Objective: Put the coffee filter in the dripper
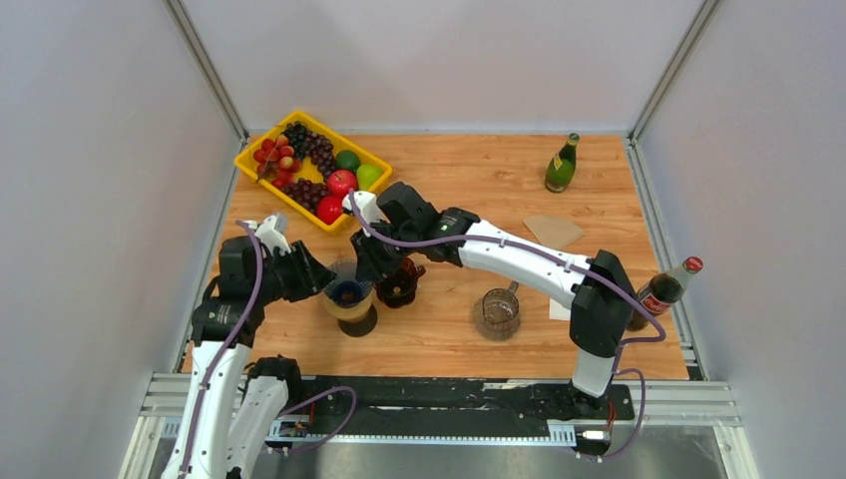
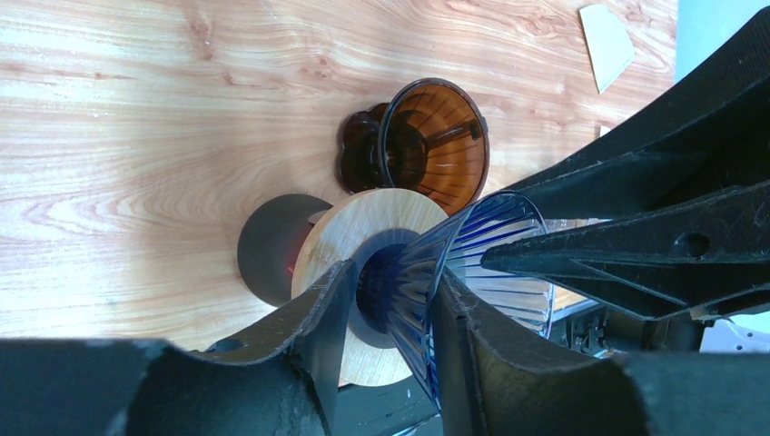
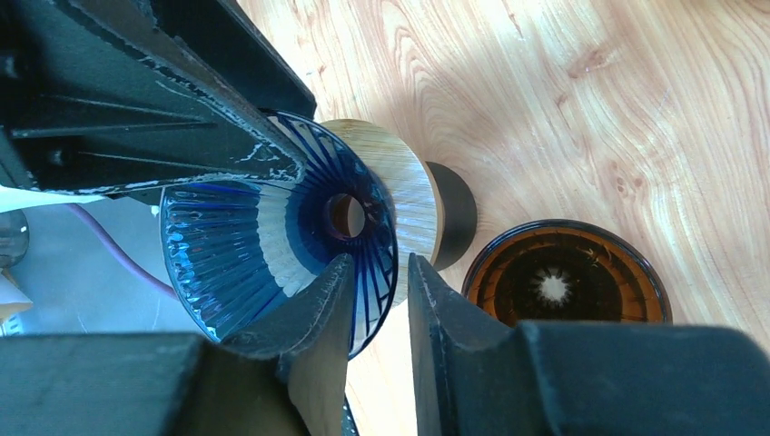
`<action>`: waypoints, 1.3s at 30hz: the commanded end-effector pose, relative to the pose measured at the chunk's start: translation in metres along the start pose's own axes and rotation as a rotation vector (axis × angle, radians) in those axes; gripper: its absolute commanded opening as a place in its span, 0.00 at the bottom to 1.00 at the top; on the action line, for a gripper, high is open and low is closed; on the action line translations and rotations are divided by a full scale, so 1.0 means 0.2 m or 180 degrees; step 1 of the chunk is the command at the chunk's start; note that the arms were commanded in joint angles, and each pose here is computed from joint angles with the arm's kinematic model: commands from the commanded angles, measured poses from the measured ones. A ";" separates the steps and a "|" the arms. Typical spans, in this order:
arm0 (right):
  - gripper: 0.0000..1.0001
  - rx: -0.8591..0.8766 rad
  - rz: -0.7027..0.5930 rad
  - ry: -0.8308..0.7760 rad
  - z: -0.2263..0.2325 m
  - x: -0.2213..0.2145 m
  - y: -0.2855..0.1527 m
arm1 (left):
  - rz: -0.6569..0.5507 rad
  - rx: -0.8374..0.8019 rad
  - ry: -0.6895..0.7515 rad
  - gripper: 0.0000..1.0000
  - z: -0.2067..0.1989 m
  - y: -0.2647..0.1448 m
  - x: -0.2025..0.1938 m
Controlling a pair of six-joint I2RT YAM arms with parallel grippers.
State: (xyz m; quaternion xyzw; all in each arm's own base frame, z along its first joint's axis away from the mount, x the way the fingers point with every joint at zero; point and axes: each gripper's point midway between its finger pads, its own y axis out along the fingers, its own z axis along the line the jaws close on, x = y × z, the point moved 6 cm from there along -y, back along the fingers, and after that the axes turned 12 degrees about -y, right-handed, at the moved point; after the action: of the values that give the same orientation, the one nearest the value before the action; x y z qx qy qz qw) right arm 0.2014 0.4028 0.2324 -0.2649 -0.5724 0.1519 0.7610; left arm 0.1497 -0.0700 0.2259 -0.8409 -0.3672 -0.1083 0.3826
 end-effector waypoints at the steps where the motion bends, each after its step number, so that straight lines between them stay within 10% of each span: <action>1: 0.30 0.0011 -0.0228 -0.0050 0.05 0.11 0.00 | -0.0013 -0.0062 0.0087 0.45 -0.01 0.02 0.02; 21: 0.01 -0.0469 0.0056 0.0141 0.02 0.00 0.03 | 0.0209 0.0345 -0.0129 0.17 0.13 0.08 -0.06; 39: 0.00 -0.0849 0.0707 0.0332 -0.04 -0.36 0.05 | 0.0166 0.0751 -0.0438 0.04 0.22 0.10 -0.11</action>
State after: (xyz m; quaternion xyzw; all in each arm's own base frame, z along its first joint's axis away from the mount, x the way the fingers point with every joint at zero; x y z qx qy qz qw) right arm 0.2024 0.4122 0.2286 -0.3240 -0.5596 0.0618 0.7603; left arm 0.1569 -0.0730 0.2185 -0.8432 -0.3737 -0.0933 0.3751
